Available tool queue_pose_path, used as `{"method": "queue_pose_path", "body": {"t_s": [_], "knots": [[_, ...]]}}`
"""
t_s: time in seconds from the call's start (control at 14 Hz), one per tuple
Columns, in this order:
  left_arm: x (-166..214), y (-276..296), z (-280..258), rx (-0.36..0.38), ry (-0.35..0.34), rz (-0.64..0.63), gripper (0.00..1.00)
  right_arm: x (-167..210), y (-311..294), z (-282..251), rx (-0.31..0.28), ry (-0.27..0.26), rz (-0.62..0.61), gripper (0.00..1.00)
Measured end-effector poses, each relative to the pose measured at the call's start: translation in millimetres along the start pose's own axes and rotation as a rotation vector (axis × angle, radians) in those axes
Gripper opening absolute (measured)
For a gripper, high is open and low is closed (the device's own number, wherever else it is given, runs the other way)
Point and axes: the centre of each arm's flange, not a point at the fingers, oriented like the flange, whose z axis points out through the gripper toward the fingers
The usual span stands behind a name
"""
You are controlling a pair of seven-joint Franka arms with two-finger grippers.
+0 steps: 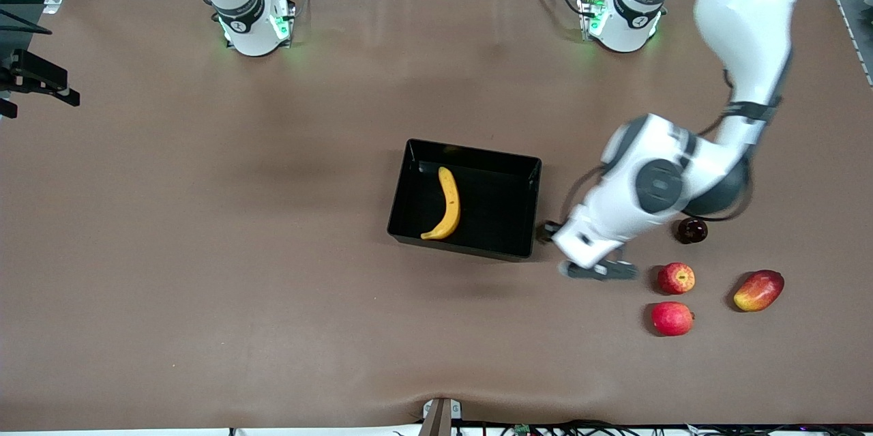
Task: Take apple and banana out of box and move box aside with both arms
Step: 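Reach the left gripper back into the tray over the banana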
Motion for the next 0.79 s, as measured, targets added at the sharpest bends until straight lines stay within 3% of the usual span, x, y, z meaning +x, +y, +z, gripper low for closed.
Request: {"method": "queue_pose_path", "body": {"t_s": [0.36, 0.79], "knots": [[-47, 115, 40, -0.017, 0.041, 0.074, 1.0, 5, 3, 8, 0.004, -0.014, 0.002, 1.0], [-86, 181, 115, -0.027, 0.06, 0.154, 1.0, 12, 38, 39, 0.03, -0.092, 0.058, 1.0]]}}
